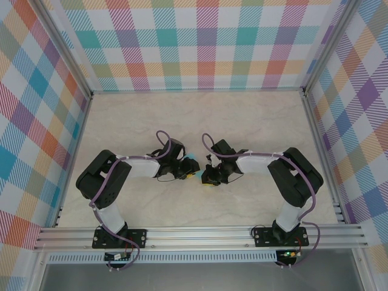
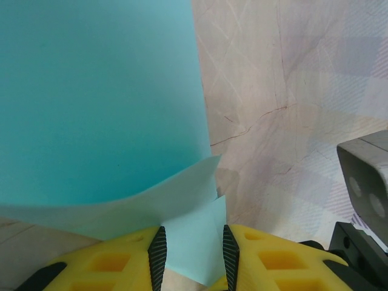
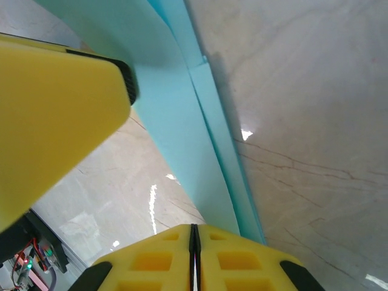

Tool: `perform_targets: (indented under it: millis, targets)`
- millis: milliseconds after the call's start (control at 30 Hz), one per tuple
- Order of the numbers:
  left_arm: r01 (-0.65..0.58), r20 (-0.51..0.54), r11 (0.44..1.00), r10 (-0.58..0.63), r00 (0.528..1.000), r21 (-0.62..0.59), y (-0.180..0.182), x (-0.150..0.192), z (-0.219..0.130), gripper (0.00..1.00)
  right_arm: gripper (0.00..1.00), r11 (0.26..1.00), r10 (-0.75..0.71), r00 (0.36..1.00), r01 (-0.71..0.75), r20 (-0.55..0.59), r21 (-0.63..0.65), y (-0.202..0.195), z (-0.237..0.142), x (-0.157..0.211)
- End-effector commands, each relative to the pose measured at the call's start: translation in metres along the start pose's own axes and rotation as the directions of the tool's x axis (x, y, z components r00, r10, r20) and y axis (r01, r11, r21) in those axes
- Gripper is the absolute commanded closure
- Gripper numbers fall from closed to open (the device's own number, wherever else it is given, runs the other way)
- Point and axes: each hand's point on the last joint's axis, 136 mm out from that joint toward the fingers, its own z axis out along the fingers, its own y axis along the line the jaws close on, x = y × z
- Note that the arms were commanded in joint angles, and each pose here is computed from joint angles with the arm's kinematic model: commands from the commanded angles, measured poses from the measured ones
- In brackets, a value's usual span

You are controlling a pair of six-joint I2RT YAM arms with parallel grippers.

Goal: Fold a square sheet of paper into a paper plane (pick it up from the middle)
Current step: Fold the wing for the fifth time at the center of the table.

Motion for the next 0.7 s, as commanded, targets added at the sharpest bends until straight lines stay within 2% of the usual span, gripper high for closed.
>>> perform_targets:
  millis: [0,200,367,533,667]
  targets:
    - [0.051,0.002,0.984,-0.052,0.999,-0.171,0.045,0.008,0.006,0.66,0.89,0.997,0.038,0.999,-0.036,-0.038,0.061,-0.024,0.007,0.012]
    - [0.056,0.007,0.981,-0.055,0.998,-0.188,0.047,0.007,0.006,0.66,0.89,0.996,0.048,0.998,-0.044,-0.038,0.083,-0.033,0.005,0.013]
    - [0.055,0.006,0.98,-0.055,0.998,-0.193,0.049,0.008,0.006,0.66,0.89,0.999,0.023,0.999,-0.022,-0.026,0.039,-0.022,-0.001,0.011]
    - [0.059,0.009,0.978,-0.058,0.998,-0.2,0.051,0.007,0.005,0.66,0.9,0.998,0.064,0.995,-0.065,-0.071,-0.011,-0.037,0.01,0.022]
    - [0.06,0.008,0.977,-0.06,0.998,-0.203,0.052,0.007,0.005,0.66,0.91,0.996,0.084,0.991,-0.085,-0.103,0.002,-0.048,0.012,0.037]
